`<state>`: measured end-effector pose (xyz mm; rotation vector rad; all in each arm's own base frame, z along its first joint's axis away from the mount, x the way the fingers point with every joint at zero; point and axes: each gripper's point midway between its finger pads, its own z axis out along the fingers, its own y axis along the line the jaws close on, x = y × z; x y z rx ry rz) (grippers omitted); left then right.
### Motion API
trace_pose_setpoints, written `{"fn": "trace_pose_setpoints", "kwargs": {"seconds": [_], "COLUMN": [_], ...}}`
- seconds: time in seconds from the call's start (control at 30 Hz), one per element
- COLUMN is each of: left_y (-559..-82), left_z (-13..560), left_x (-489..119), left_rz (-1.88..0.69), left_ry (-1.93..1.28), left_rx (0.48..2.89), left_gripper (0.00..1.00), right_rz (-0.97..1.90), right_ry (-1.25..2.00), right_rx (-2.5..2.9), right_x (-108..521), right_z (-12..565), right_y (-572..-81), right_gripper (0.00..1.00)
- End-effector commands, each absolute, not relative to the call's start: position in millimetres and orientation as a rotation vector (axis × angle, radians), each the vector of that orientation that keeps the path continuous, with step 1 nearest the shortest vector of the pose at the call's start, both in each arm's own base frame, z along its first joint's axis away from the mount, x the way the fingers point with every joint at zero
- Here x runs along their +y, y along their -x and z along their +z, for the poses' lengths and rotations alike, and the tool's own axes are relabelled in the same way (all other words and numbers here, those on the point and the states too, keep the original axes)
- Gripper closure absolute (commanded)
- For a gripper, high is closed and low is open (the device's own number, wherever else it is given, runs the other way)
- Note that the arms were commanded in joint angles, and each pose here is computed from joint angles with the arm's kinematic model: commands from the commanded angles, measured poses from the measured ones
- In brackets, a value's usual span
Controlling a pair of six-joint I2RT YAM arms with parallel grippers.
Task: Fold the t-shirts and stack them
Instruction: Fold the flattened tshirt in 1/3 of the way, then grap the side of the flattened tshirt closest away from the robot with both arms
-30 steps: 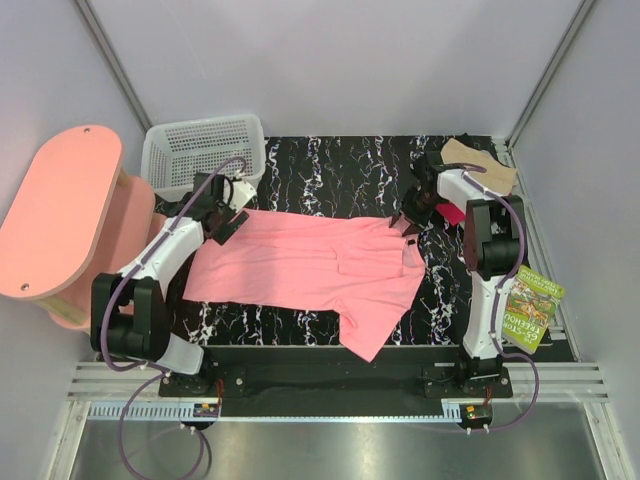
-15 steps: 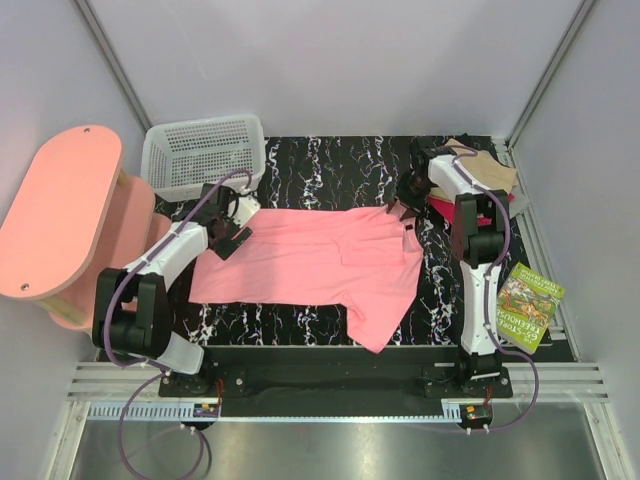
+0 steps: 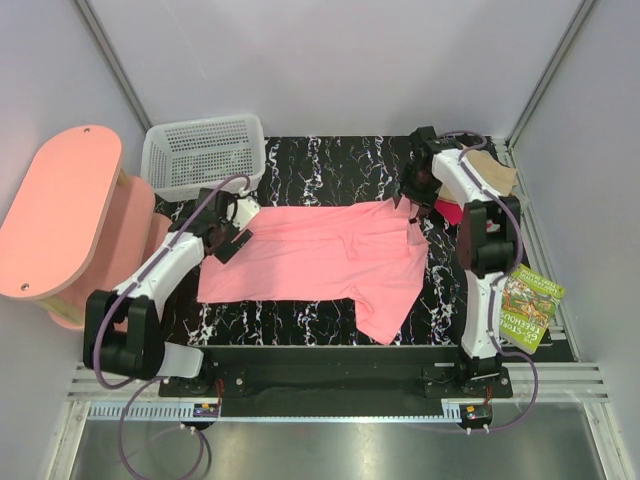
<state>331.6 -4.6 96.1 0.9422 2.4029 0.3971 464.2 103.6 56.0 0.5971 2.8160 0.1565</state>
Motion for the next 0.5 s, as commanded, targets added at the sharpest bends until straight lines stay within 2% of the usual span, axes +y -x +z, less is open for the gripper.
{"fn": "trace_pose_setpoints", "kwargs": {"seconds": [0.0, 0.07, 0.13, 0.17, 0.33, 0.47], "left_y": [-313, -298, -282, -277, -246, -235], "left_z": [120, 123, 121, 119, 93, 80], "left_x": [-8, -8, -5, -4, 6, 8], "left_rz": [0.393, 0.388, 0.392, 0.391, 0.415, 0.412], "left_ry": [-0.911, -0.926, -0.945, -0.951, -1.014, -1.038], "left_rx": [2.34, 2.33, 2.332, 2.333, 2.38, 2.412], "left_gripper": [0.2, 0.19, 0.18, 0.18, 0.16, 0.16], "right_rz": [0.143, 0.162, 0.237, 0.261, 0.334, 0.364], "right_ry": [-0.442, -0.389, -0.328, -0.258, -0.071, 0.087], "right_rx": [2.627, 2.679, 2.653, 2.699, 2.899, 2.943], "right_x": [118, 136, 151, 161, 186, 204], "right_z": [171, 159, 173, 164, 113, 110], "right_y": [-404, -361, -325, -290, -180, -130], "right_gripper": [0.32, 0.32, 0.32, 0.33, 0.38, 0.37]}}
